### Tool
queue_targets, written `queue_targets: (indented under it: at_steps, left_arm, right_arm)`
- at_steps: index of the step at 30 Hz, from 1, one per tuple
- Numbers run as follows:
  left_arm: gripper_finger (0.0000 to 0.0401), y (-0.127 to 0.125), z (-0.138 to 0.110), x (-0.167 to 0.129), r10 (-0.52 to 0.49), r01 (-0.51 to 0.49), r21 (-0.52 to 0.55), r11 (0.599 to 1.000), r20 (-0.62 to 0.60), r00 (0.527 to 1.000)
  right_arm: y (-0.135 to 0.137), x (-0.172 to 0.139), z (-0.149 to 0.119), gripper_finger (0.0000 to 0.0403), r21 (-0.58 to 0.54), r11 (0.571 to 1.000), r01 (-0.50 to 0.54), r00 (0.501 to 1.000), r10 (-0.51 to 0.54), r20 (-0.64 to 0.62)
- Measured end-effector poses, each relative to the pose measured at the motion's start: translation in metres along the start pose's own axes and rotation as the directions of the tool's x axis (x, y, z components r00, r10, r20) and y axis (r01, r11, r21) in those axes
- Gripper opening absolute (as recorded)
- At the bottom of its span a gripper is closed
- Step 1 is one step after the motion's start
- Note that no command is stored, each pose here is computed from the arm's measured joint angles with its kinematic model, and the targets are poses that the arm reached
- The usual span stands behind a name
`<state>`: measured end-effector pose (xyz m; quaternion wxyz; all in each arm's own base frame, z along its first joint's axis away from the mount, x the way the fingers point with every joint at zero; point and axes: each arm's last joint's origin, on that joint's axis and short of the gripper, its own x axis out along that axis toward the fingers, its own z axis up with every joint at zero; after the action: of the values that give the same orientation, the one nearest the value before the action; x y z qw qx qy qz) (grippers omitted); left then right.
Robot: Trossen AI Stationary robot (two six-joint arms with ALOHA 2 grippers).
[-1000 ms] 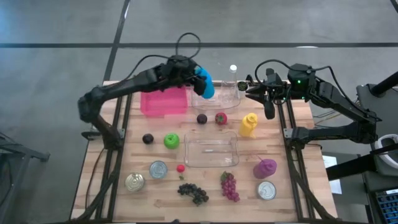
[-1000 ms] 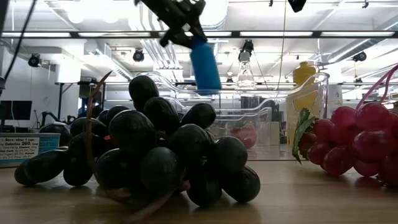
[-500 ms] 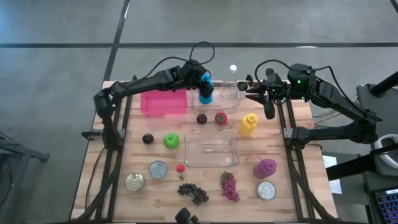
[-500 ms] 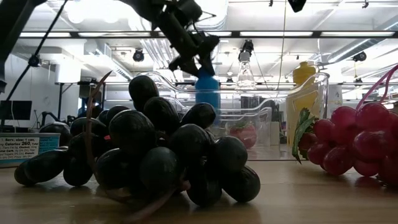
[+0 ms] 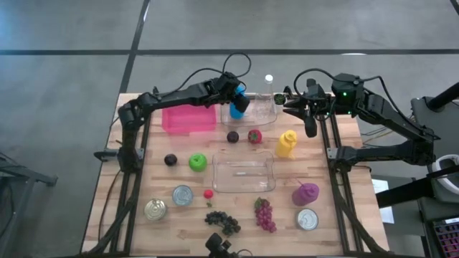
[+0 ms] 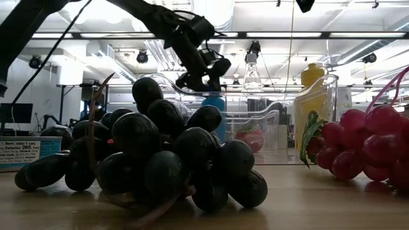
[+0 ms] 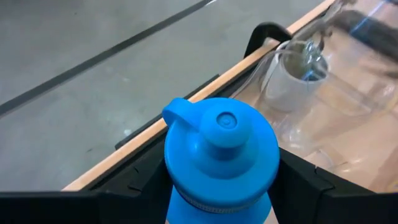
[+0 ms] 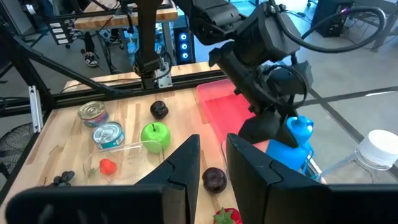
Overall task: Pick & Place Food Item
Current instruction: Put the blue bottle into the top transparent bin, then put the left plum into the pink bin
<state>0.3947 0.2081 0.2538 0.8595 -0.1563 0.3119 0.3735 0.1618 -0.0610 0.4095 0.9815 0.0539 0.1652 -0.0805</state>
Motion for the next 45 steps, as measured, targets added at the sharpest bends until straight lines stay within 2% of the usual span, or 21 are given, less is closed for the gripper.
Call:
queue_targets:
  at_steps: [6, 10, 21, 27, 31, 34, 37, 45]
  left_arm:
    - [0.0226, 0.0, 0.001, 0.001, -0.001, 0.002, -0.004, 1.0, 0.016, 1.0]
    - [0.025, 0.001, 0.001, 0.002, 0.016, -0.015, -0.006, 1.0, 0.02, 1.0]
    - [0.0391, 0.001, 0.001, 0.002, 0.017, -0.017, -0.005, 1.0, 0.018, 1.0]
    - [0.0377, 0.001, 0.003, 0.0, 0.015, -0.015, -0.003, 1.0, 0.026, 1.0]
    - [0.0368, 0.003, 0.012, -0.015, 0.007, -0.006, -0.009, 1.0, 0.062, 0.998]
    - [0.0365, 0.005, 0.02, -0.033, 0.003, -0.002, -0.002, 1.0, 0.087, 0.996]
    - [0.0361, 0.009, 0.025, -0.054, -0.002, -0.003, 0.05, 0.999, 0.094, 0.996]
    - [0.0356, 0.013, 0.023, -0.131, -0.025, 0.023, 0.109, 0.994, 0.017, 1.0]
  right_arm:
    - [0.0, 0.0, 0.0, 0.007, 0.0, 1.0, 0.0, 1.0, 0.0, 0.0]
    - [0.0, 0.0, 0.0, 0.0077, 0.0, 1.0, 0.0, 1.0, 0.0, 0.0]
    - [0.0, 0.0, 0.0, 0.0093, 0.0, 1.0, 0.0, 1.0, 0.0, 0.0]
    - [0.0, 0.0, 0.0, 0.0096, 0.0, 1.0, 0.0, 1.0, 0.0, 0.0]
    - [0.0, 0.0, 0.0, 0.0089, 0.0, 1.0, 0.0, 1.0, 0.0, 0.0]
    - [0.0, 0.0, 0.0, 0.0082, 0.0, 1.0, 0.0, 1.0, 0.0, 0.0]
    - [0.0, 0.0, 0.0, 0.0075, 0.0, 1.0, 0.0, 1.0, 0.0, 0.0]
    - [0.0, 0.0, 0.0, 0.0066, 0.0, 1.0, 0.0, 1.0, 0.0, 0.0]
